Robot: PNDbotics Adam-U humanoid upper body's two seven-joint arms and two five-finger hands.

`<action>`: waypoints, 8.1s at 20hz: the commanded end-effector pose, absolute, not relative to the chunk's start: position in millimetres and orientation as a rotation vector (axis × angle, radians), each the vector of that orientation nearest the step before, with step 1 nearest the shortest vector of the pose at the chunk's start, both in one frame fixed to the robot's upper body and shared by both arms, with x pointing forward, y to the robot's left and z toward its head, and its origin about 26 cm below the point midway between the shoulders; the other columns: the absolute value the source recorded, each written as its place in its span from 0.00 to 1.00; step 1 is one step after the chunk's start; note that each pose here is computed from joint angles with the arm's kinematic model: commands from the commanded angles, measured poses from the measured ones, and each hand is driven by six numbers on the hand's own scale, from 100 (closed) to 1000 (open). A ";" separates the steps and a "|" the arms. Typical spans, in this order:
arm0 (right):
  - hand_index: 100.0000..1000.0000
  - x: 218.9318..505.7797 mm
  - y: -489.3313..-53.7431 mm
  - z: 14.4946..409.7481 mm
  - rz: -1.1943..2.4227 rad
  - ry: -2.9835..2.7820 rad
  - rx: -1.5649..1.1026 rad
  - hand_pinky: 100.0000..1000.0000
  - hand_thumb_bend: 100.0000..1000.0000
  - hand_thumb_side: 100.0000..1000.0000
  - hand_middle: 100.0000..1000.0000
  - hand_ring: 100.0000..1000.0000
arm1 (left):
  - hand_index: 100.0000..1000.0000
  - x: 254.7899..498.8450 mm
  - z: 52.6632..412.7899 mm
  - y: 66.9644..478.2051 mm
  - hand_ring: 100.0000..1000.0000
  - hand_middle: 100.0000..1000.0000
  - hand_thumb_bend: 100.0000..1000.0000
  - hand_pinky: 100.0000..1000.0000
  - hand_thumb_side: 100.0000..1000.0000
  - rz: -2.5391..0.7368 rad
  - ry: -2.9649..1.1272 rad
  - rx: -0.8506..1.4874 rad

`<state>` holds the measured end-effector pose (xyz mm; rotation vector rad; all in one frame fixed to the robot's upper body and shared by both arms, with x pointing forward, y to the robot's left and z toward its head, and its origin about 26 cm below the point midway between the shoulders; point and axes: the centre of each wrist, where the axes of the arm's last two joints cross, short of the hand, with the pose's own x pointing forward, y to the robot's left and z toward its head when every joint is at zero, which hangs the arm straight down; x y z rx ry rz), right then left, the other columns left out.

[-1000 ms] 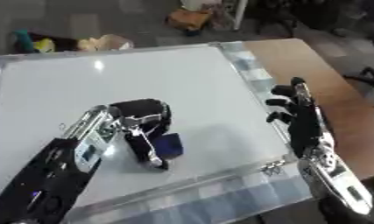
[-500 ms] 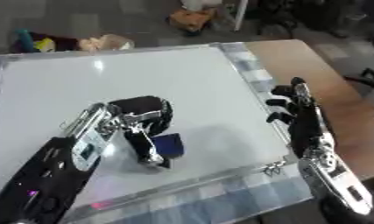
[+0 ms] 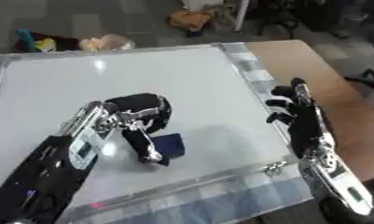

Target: Wipe the whiteboard clean with a brush.

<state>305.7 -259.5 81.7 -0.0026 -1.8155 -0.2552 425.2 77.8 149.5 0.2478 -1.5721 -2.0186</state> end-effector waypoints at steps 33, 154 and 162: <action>0.61 306.5 -263.2 87.7 -0.246 -1.837 -0.005 0.27 0.00 0.76 0.59 0.55 | 0.09 428.1 138.5 77.3 0.40 0.40 0.62 0.30 0.19 -2.087 -1.529 0.338; 0.61 302.7 -266.2 85.3 -0.238 -1.827 -0.013 0.27 0.00 0.77 0.60 0.56 | 0.10 465.5 120.9 248.1 0.30 0.31 0.57 0.22 0.02 -1.416 -1.272 0.666; 0.61 302.5 -266.2 85.4 -0.239 -1.827 -0.012 0.27 0.00 0.77 0.60 0.56 | 0.12 465.5 108.7 255.8 0.32 0.32 0.56 0.25 0.11 -1.412 -1.220 0.696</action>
